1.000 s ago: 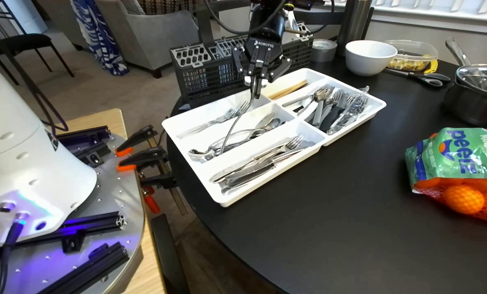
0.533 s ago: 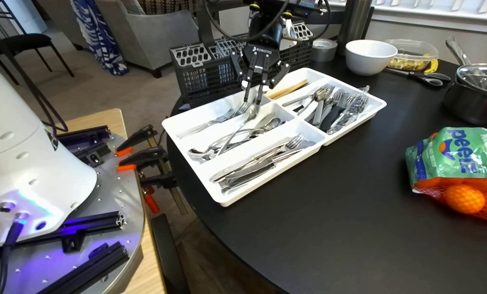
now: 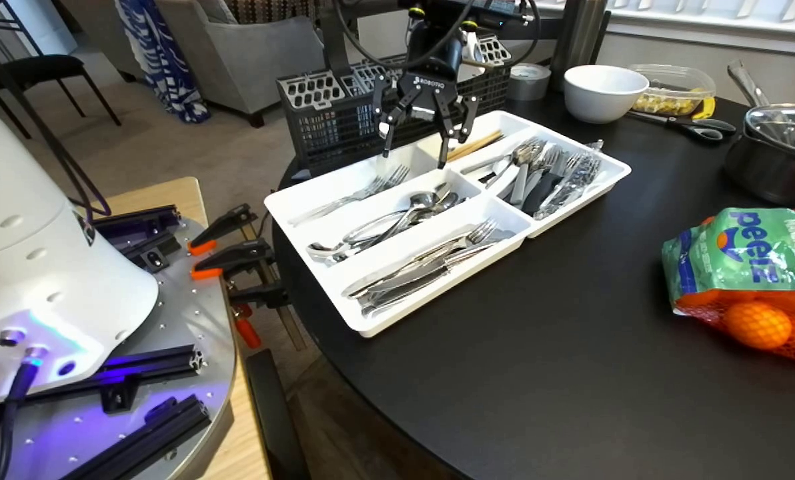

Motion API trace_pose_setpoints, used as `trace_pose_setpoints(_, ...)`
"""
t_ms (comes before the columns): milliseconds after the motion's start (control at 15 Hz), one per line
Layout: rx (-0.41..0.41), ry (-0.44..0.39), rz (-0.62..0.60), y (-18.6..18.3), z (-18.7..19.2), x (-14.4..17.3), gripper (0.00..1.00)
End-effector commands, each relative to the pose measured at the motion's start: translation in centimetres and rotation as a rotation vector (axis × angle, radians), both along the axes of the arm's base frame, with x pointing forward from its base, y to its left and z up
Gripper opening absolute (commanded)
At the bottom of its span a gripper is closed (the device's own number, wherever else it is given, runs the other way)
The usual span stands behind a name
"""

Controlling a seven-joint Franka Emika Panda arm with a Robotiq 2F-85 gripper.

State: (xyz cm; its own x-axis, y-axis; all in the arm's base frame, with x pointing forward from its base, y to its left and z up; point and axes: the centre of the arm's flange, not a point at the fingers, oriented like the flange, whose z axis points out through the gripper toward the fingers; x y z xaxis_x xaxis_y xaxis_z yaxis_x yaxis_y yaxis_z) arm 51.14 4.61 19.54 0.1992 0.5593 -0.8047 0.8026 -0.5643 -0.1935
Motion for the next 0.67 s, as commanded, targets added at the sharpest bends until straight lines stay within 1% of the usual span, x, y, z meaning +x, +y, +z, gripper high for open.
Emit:
trace_pose_setpoints(0,0.002,-0.007,0.018,0.2,0.6,0.0,1.0)
trace_pose_setpoints(333,0.04,-0.059,0.07,0.9,1.5,-0.3,1.0)
trace_pose_setpoints(400,0.02,-0.037,0.03,1.0,0.4,0.6,1.0)
trace_pose_setpoints(600,0.022,-0.038,0.032,1.1,0.3,0.7,1.0)
